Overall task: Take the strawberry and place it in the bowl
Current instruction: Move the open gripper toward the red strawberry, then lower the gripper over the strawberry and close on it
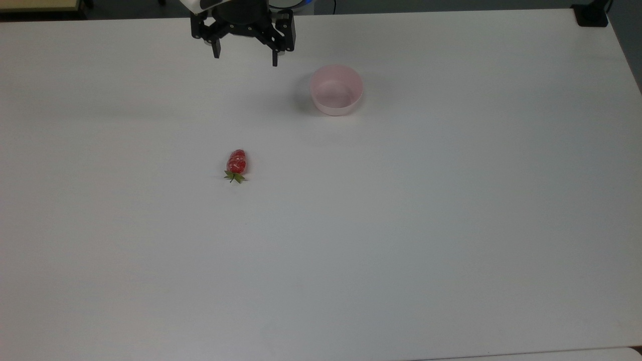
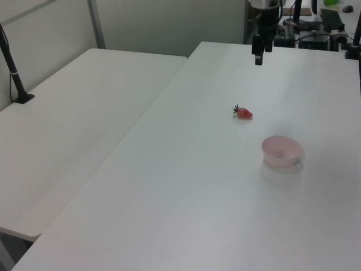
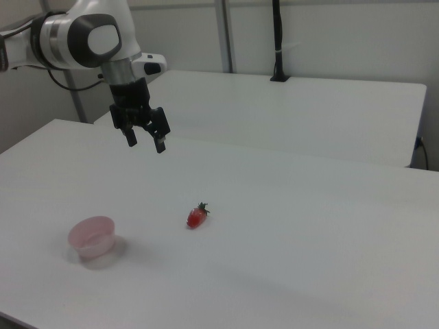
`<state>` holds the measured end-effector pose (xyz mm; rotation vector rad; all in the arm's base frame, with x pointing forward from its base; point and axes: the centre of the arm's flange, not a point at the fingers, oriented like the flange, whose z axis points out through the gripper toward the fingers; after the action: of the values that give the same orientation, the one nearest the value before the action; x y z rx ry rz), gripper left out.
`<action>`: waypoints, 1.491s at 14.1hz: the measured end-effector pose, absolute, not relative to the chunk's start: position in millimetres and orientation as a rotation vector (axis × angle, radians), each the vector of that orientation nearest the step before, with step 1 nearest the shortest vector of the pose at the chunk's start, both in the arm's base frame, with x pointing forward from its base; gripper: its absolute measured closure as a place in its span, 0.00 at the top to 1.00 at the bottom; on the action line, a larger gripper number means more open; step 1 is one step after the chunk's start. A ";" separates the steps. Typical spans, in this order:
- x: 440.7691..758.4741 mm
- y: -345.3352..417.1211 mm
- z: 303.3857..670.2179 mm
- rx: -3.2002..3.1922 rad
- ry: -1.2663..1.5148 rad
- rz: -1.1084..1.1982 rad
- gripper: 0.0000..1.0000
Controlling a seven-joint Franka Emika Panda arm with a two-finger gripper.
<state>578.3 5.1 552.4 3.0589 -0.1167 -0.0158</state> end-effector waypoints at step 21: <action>623.1 18.1 501.0 3.088 0.007 -0.013 1.00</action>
<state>623.1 18.1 501.0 3.0876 0.0069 -0.0130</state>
